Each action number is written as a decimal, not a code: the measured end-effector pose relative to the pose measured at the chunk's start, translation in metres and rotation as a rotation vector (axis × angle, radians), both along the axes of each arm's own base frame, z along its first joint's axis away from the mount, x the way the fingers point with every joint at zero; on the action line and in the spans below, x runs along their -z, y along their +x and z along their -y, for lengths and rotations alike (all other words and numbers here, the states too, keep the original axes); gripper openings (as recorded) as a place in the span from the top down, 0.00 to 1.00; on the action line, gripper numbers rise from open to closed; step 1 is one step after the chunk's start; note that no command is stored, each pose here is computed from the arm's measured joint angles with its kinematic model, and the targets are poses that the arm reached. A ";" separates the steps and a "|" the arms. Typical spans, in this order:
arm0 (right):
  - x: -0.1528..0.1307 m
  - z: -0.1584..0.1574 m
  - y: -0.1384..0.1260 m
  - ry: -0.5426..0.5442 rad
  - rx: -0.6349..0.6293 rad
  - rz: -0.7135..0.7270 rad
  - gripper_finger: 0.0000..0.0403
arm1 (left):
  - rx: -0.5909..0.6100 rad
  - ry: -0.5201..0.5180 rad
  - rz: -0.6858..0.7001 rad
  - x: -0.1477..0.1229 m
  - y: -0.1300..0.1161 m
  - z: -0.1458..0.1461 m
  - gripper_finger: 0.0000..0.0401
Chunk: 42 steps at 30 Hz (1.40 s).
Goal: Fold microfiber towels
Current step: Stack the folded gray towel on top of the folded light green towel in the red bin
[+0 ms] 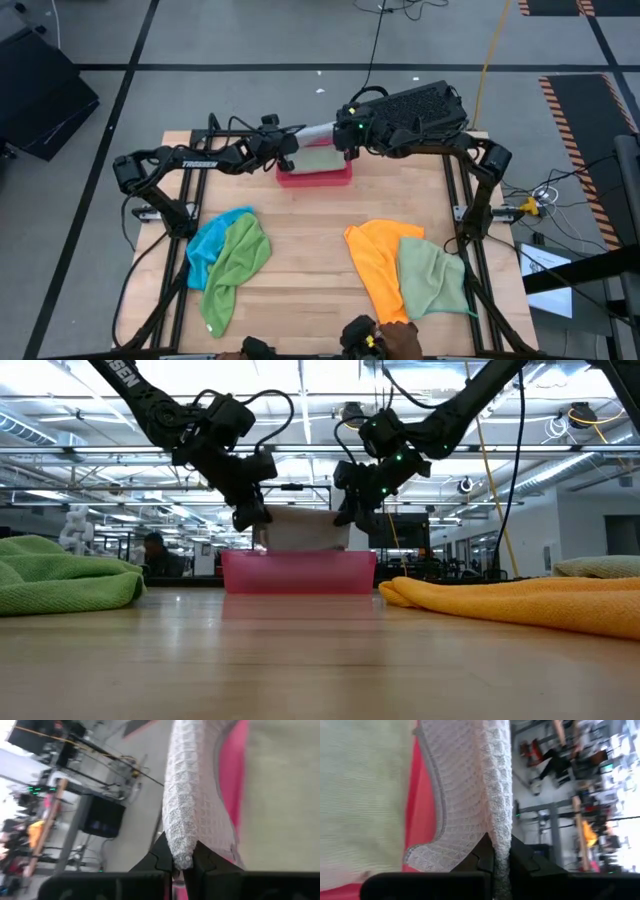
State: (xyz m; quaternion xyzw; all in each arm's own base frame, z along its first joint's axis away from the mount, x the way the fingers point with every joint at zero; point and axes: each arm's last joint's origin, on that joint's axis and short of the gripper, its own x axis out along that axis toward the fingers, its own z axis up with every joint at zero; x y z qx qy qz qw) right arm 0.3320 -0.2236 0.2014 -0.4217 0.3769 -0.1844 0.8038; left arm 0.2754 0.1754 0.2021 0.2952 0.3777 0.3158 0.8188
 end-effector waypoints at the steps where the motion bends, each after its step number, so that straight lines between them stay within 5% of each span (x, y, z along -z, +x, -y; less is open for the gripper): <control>1: 0.002 -0.001 -0.001 -0.014 -0.006 -0.003 0.97 | -0.004 0.009 0.000 -0.001 0.000 0.000 0.96; 13: 0.029 -0.021 -0.006 -0.039 -0.102 -0.116 0.97 | 0.128 -0.107 -0.092 0.013 0.000 0.009 0.96; 30: 0.041 -0.033 -0.008 0.207 -0.200 -0.108 0.89 | 0.258 -0.264 -0.196 0.026 -0.002 0.025 0.94; 42: 0.041 -0.038 -0.010 0.399 -0.210 -0.042 0.67 | 0.136 -0.424 -0.082 0.028 -0.005 0.026 0.60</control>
